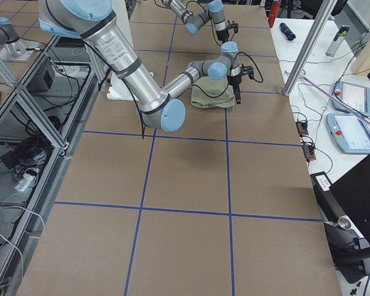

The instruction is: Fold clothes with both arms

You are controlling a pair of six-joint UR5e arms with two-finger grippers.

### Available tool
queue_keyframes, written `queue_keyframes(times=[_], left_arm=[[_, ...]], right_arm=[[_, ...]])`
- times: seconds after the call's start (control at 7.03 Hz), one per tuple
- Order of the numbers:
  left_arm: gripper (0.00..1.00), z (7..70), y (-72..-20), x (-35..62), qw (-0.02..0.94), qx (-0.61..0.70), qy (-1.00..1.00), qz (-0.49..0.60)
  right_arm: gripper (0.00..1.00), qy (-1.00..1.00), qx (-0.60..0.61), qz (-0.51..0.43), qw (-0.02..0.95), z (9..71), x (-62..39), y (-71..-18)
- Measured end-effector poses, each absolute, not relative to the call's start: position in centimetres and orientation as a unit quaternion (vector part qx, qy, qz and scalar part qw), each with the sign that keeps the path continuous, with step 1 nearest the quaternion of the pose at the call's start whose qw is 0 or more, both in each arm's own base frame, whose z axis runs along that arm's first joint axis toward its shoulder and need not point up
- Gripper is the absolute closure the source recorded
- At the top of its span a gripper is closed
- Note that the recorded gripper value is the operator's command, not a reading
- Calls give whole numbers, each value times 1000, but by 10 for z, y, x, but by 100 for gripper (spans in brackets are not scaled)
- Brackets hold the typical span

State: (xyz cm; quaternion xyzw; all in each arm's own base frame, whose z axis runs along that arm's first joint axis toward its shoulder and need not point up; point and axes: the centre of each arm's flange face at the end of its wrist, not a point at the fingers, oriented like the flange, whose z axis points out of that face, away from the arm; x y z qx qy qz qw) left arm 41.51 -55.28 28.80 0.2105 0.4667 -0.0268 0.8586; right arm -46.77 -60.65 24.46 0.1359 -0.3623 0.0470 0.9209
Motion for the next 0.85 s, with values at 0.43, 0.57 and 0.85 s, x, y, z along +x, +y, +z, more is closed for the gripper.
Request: queue_keyframes(times=[0.43, 0.57, 0.85], left_arm=[[0, 326, -523, 291, 878, 234, 413, 53], [0, 347, -517, 234, 890, 245, 375, 87], [0, 410, -515, 99, 907, 250, 299, 160]], right_arm=[[0, -373, 113, 8, 921, 283, -335, -616], [0, -353, 114, -28, 928, 306, -276, -621], [0, -323, 110, -108, 934, 375, -145, -627]])
